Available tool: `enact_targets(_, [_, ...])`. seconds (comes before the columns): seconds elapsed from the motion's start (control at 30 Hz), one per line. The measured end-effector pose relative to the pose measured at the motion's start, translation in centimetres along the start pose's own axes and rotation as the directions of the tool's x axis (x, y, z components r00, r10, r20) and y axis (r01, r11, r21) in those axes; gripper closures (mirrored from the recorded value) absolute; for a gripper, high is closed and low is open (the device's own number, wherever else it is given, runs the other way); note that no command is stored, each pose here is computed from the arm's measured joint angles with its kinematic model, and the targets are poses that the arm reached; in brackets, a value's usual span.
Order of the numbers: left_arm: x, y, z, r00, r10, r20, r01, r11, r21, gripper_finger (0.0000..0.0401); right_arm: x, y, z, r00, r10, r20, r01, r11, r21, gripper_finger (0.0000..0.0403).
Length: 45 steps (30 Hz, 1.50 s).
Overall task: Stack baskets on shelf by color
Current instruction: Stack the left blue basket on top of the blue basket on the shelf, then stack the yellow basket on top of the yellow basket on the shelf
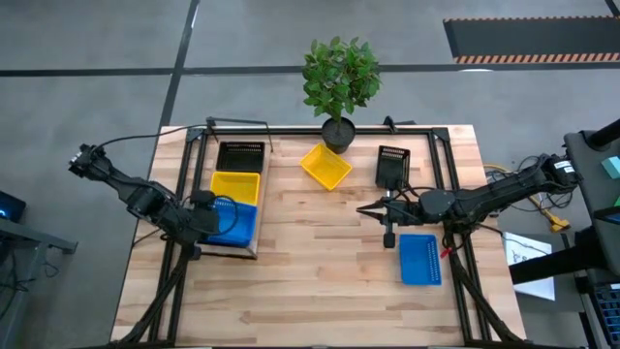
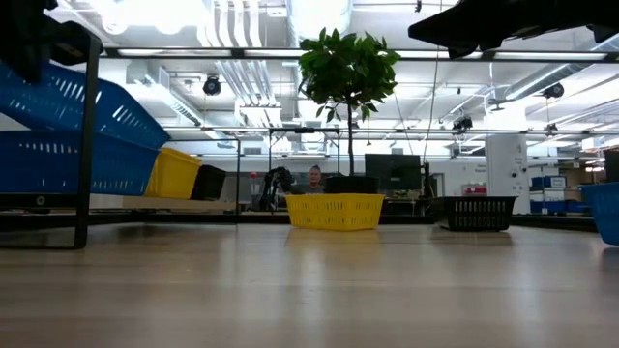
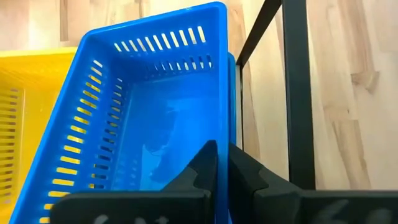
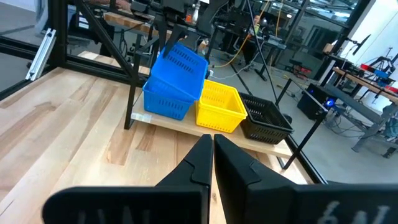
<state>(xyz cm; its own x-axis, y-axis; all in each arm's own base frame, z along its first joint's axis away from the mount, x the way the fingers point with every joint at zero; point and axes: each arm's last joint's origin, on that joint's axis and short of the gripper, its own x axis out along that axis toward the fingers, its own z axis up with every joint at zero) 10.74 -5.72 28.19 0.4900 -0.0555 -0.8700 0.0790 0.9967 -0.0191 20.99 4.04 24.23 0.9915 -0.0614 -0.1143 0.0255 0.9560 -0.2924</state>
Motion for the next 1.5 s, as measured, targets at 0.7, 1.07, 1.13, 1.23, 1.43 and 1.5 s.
enact_targets(0.7, [0.3, -0.2, 0.1, 0.999, 0.0, -0.035, 0.0, 1.0, 0.006, 0.04, 0.0, 0.0, 0.0, 1.0, 0.004, -0.001, -0.004, 1.0, 0.002, 0.0394])
enact_targets(1.07, [0.4, -0.2, 0.1, 0.999, 0.002, -0.036, -0.003, 1.0, -0.028, 0.0296, 0.0, 0.0, -0.1, 1.0, 0.005, -0.006, -0.005, 1.0, 0.001, 0.0394])
enact_targets(1.13, [0.3, -0.2, 0.1, 0.999, 0.002, -0.034, -0.003, 1.0, -0.031, 0.0281, 0.0, 0.0, -0.1, 1.0, 0.005, -0.006, -0.005, 1.0, 0.001, 0.0394])
enact_targets(1.23, [0.2, -0.2, 0.3, 1.0, -0.005, -0.017, 0.004, 0.999, -0.032, 0.027, 0.0, 0.0, -0.1, 1.0, 0.005, -0.007, -0.005, 1.0, 0.001, 0.0394])
enact_targets(1.43, [-0.4, -0.4, 1.2, 0.999, -0.026, 0.047, 0.028, 0.999, -0.034, 0.028, 0.0, 0.0, -0.1, 1.0, 0.006, -0.008, -0.006, 1.0, 0.001, 0.0394])
enact_targets(1.5, [-0.7, -0.5, 1.6, 0.998, -0.008, 0.068, 0.011, 0.999, -0.036, 0.0286, 0.0, 0.0, -0.1, 1.0, 0.006, -0.008, -0.006, 1.0, 0.014, 0.0394])
